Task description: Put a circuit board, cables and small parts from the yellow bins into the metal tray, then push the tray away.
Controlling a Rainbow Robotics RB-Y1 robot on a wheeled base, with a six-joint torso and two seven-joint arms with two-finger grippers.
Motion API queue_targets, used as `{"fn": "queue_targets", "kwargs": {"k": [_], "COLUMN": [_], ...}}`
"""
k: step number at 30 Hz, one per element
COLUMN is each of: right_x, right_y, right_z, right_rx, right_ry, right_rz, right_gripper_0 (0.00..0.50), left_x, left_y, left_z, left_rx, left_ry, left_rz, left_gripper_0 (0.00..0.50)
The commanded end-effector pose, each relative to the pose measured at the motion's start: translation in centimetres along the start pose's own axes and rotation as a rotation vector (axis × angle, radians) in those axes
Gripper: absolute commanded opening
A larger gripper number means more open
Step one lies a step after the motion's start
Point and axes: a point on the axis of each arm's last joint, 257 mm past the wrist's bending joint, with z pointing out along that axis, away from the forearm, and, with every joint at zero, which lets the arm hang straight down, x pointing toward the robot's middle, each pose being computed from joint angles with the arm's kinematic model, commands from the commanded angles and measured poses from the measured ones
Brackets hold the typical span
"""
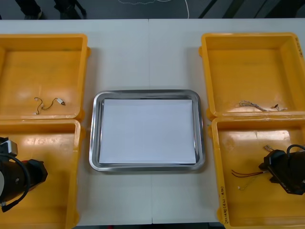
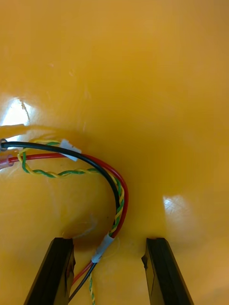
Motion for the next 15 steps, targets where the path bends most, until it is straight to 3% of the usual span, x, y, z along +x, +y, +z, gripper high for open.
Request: {"fn": "queue_targets", "kwargs": {"k": [1,4,5,7,10,12,15], "right_x": [0.86,0.89,0.96,0.98,0.98,0.98,0.95], "right_y": [-0.12,-0.18,-0.24,-0.27,-0.27,-0.27,-0.19], "right_z": [0.66,0.75,0.76,0.8,0.8,0.8,0.78], "right_rx": [0.006,0.009,0.01,0.011,0.011,0.011,0.01], "right_ry": [0.009,0.006,0.008,0.008,0.008,0.008,0.008], "right_rz": [0.044,0.042,0.045,0.045,0.048,0.05,0.047], "right_gripper_0": [0.431,0.43,0.407,0.216,0.026,0.0,0.0], "left_x": [1.22,1.21,1.24,1.35,1.34,1.37,1.5], "left_y": [0.27,0.3,0.34,0.52,0.41,0.4,0.41], "left_z": [0.67,0.75,0.78,0.99,1.26,1.27,1.28], "left_rx": [-0.001,-0.001,-0.001,-0.004,-0.005,-0.005,-0.004], "left_ry": [0.015,0.014,0.016,0.02,0.018,0.019,0.023], "left_rz": [-0.009,-0.01,-0.011,-0.014,-0.013,-0.012,-0.012], "left_gripper_0": [0.5,0.5,0.5,0.5,0.5,0.5,0.5]}}
